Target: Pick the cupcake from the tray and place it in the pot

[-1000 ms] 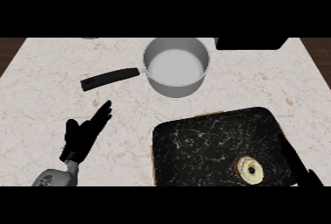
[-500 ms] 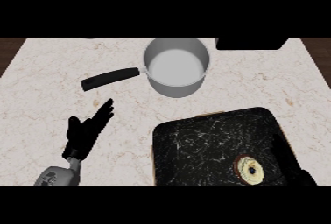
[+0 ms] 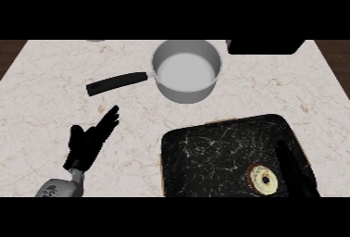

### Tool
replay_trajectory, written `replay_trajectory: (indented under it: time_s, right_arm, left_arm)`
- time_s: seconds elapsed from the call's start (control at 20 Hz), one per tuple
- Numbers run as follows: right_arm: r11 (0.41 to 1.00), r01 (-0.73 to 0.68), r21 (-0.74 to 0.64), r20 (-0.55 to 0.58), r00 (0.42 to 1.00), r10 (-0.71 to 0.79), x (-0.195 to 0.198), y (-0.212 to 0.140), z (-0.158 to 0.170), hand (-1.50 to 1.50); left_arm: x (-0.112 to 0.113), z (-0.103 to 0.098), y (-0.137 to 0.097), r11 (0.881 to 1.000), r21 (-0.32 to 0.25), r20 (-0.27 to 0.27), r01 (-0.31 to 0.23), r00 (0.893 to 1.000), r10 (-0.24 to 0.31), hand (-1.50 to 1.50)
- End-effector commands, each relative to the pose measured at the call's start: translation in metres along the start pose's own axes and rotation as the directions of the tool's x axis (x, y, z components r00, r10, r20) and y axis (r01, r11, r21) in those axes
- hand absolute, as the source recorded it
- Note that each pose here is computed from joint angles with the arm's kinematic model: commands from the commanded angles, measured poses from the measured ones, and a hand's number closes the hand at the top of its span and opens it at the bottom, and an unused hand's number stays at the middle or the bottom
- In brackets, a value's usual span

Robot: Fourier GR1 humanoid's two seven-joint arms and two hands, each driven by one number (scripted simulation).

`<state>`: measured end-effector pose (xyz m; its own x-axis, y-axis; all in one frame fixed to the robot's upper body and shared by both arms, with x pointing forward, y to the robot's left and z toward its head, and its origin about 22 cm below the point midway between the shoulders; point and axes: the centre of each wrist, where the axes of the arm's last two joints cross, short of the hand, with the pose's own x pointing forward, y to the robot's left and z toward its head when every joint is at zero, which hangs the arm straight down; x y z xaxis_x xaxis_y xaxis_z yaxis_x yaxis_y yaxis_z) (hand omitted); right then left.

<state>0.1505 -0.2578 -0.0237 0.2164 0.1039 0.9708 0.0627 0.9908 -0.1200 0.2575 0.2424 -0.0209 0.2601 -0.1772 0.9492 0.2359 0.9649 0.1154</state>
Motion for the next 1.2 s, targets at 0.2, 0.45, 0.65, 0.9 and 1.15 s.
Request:
replay_trajectory:
  time_s: [0.2,0.45,0.65,0.9,1.15]
  right_arm:
    - [0.993,-0.112,0.044,0.037,0.993,0.110,-0.037,0.015,-0.016,1.50]
    - [0.999,-0.006,0.042,0.074,0.997,0.003,-0.036,0.043,-0.015,1.50]
    - [1.000,-0.023,0.020,0.150,0.989,0.020,-0.062,0.015,0.002,1.50]
    - [0.960,0.037,-0.276,0.154,0.988,0.006,-0.057,0.084,0.019,1.50]
    - [0.901,-0.049,-0.431,0.217,0.964,0.156,-0.055,0.112,0.031,1.50]
  left_arm:
    - [0.001,0.008,-0.003,1.000,-0.006,-0.009,-0.003,1.000,0.003,0.00]
    - [0.005,-0.007,0.006,1.000,-0.006,0.006,0.007,1.000,-0.006,0.00]
    - [-0.005,0.000,-0.001,1.000,0.003,-0.009,-0.013,1.000,0.013,0.00]
    - [-0.017,0.006,-0.003,1.000,-0.001,-0.003,-0.003,1.000,0.003,0.00]
    - [-0.007,0.006,0.015,1.000,0.003,-0.022,-0.010,1.000,0.010,0.00]
